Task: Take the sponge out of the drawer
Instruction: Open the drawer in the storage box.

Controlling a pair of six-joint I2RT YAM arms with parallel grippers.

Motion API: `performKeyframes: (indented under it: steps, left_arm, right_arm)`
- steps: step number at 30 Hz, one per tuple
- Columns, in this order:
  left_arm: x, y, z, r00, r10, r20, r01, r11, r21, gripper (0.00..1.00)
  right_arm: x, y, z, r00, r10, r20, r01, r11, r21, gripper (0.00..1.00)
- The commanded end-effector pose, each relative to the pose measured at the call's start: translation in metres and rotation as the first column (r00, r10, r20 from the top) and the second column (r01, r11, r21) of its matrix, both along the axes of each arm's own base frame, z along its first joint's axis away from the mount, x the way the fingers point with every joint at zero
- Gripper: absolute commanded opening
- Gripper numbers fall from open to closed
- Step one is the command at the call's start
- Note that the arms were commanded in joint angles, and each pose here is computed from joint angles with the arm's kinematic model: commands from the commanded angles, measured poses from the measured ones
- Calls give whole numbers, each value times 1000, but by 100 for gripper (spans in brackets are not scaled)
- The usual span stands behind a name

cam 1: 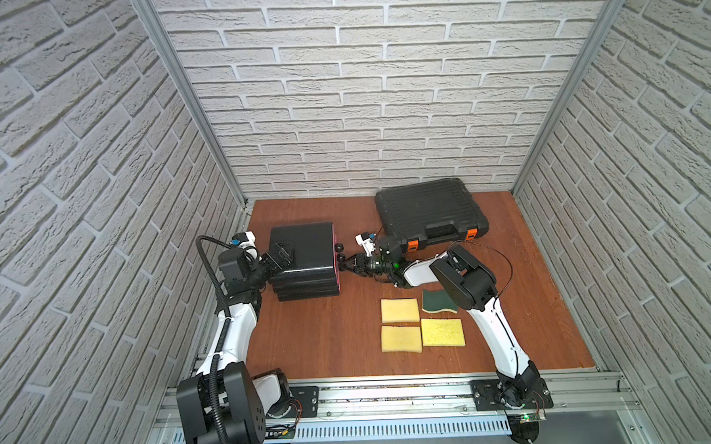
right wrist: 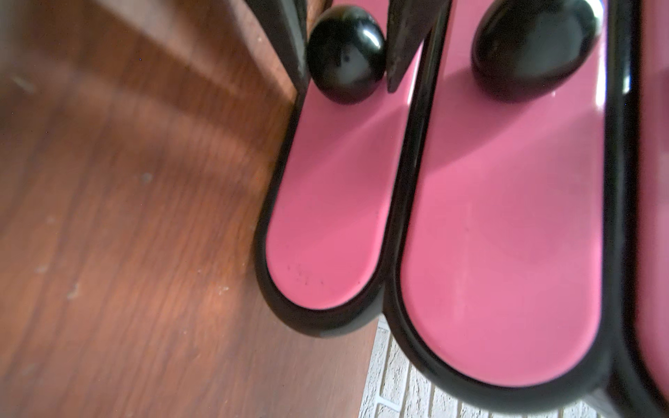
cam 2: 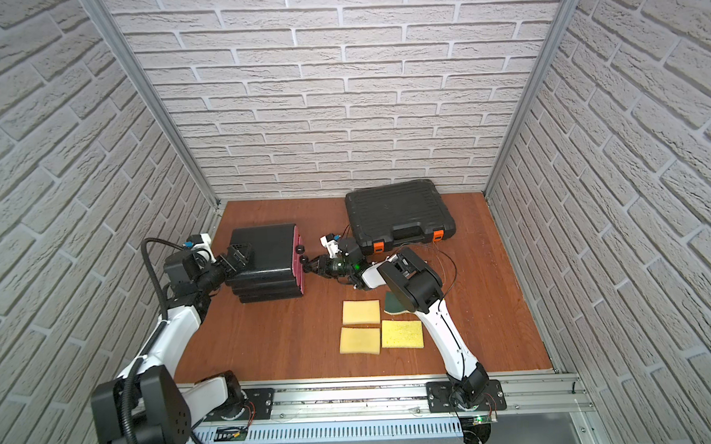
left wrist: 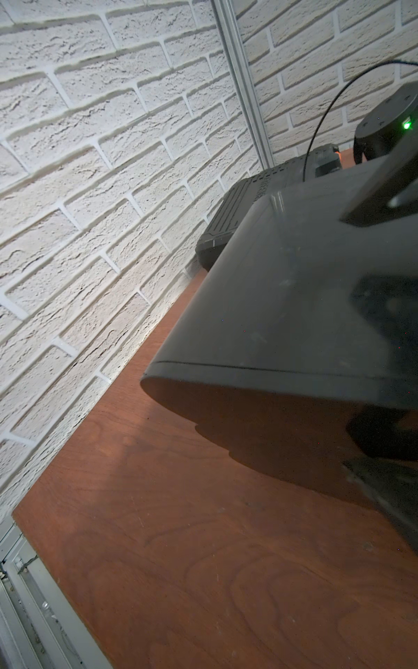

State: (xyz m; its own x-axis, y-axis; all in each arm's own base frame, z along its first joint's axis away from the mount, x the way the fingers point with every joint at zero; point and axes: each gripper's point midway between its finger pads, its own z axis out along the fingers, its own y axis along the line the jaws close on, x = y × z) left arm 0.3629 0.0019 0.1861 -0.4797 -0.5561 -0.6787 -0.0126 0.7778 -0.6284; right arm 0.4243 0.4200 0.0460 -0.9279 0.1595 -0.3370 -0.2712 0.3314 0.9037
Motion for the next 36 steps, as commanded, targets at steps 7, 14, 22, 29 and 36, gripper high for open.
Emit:
performKeyframes:
  steps: [7, 14, 22, 29, 36]
  left_arm:
    - [-1, 0, -12, 1000, 0, -29, 0, 1000, -6, 98]
    - [-2, 4, -14, 999, 22, -40, -22, 1000, 0, 98]
    - [-3, 6, -14, 999, 32, -44, -32, 999, 0, 98]
    - [-3, 7, -14, 998, 35, -43, -35, 999, 0, 98]
    - [-3, 7, -14, 998, 38, -44, -38, 999, 1, 98]
  right_arm:
    - [-4, -17, 7, 999, -31, 36, 31, 999, -13, 16]
    - [-6, -51, -6, 995, -88, 43, 94, 982, -162, 15]
    - [-7, -91, -21, 986, -156, 63, 169, 916, -363, 13]
    - [-8, -113, -19, 977, -188, 97, 212, 869, -446, 12]
    - [-7, -134, -19, 967, -229, 111, 253, 830, -497, 11]
